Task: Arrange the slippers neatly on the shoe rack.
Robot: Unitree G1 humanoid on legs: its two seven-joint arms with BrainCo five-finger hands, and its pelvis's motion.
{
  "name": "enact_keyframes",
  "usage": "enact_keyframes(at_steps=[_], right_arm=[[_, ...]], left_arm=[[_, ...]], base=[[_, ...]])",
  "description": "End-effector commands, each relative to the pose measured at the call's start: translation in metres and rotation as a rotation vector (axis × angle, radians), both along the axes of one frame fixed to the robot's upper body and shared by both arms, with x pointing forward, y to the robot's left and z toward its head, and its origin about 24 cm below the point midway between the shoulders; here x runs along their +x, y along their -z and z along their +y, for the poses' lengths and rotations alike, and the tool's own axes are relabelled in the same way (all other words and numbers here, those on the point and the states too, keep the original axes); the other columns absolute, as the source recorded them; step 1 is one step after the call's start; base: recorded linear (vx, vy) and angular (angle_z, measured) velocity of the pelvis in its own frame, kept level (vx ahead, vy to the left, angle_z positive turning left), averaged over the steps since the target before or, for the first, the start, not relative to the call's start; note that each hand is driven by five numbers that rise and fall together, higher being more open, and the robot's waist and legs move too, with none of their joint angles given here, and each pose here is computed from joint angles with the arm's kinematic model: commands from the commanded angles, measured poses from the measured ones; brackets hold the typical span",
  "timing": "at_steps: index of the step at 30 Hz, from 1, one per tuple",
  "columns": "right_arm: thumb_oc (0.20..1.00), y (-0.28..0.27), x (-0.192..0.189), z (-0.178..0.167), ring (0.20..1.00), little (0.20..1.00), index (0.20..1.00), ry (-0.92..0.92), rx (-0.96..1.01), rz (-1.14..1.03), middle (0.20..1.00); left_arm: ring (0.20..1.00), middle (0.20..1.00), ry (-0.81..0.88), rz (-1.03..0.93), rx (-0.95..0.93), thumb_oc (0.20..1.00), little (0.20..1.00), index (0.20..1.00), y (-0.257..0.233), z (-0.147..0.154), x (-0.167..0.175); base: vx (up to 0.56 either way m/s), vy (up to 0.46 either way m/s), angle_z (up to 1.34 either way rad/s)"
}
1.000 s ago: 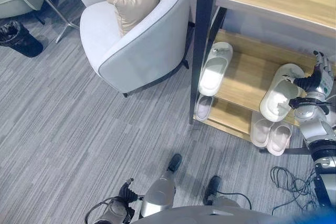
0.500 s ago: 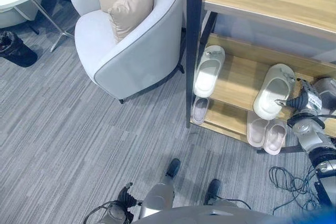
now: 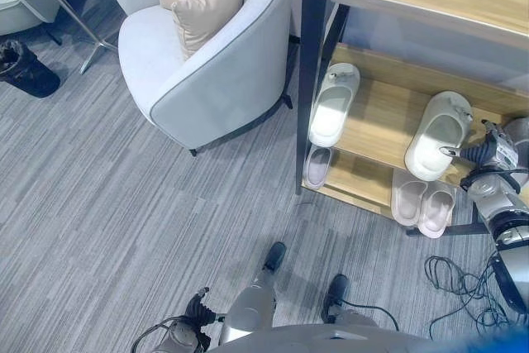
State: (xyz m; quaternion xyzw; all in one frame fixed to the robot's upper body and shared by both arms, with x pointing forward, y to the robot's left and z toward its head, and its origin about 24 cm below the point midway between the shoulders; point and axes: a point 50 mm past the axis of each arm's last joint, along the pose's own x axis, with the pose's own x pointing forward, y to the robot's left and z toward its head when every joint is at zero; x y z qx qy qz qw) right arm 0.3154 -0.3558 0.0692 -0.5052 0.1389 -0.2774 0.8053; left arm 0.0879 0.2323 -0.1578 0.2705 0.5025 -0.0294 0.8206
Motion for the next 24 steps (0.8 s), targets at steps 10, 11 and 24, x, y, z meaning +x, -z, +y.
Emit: enact_keyframes(at_steps=[10,11,24], right_arm=[[1.0,-0.014,0.004,-0.008,1.0,1.0,1.0,0.017,-0.063,0.032,1.0],[1.0,-0.014,0.004,-0.009,1.0,1.0,1.0,0.025,-0.067,0.029,1.0],[1.0,-0.042,0.014,0.011,1.0,1.0,1.0,-0.031,-0.01,-0.253,1.0]], left_arm=[[1.0,1.0,0.092,0.023,-0.069,1.0,1.0,1.0,0.006,-0.034,0.008],[1.0,1.0,0.094,0.025,-0.067,1.0,1.0,1.0,0.006,-0.034,0.008],[1.0,1.0,0.056,0.018,-0.075,1.0,1.0,1.0,0.006,-0.036,0.01]], base=[[-0.01,0.011,0.05],[-0.02,0.023,0.12],[0.0,0.013,0.02]])
